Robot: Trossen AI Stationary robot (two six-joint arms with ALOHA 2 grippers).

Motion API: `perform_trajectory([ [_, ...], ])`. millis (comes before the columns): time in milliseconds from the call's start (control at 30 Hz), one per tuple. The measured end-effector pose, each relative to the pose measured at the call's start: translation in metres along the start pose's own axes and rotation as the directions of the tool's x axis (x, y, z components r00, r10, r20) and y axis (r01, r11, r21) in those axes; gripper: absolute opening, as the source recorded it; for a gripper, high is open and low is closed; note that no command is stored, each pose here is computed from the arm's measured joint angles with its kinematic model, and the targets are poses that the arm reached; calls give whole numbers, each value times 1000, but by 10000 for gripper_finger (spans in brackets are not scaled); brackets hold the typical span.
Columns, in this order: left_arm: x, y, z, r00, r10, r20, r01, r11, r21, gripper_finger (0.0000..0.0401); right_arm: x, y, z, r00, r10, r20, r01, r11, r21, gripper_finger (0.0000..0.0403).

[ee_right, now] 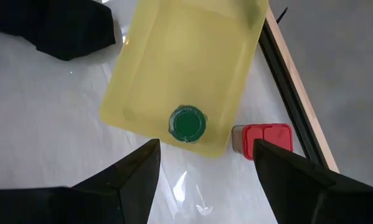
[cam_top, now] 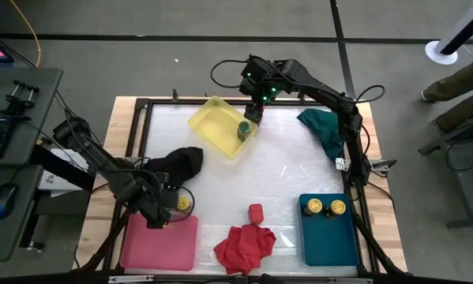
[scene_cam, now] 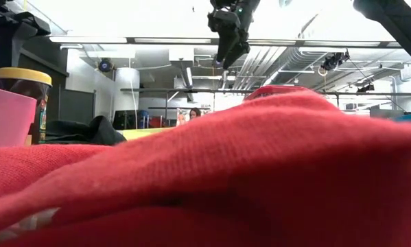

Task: Sort spices by type
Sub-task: Put the green seasoning bottle into the yellow bin

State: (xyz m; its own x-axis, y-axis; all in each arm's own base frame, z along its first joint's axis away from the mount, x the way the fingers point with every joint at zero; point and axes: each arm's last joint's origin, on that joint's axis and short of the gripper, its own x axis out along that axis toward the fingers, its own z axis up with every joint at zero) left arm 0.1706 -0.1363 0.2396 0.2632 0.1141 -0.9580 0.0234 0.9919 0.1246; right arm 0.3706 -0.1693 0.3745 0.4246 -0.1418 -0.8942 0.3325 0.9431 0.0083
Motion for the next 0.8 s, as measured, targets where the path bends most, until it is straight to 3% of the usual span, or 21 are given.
perform_trajectory([
  [267, 5, -2, 2, 999, 37, -6, -37, 998, 41, 235, 0, 0, 0, 1000, 5, 2, -5, 1000, 10, 252],
  [467, 3, -2, 1, 1000, -10, -20, 11, 1000, 19, 235, 0, 1, 0, 1000, 14, 4, -14, 1000, 9, 252],
  [800, 2, -2, 0, 999, -32, -37, 34, 997, 75, 235, 0, 1, 2, 1000, 14, 18, -14, 1000, 6, 252],
])
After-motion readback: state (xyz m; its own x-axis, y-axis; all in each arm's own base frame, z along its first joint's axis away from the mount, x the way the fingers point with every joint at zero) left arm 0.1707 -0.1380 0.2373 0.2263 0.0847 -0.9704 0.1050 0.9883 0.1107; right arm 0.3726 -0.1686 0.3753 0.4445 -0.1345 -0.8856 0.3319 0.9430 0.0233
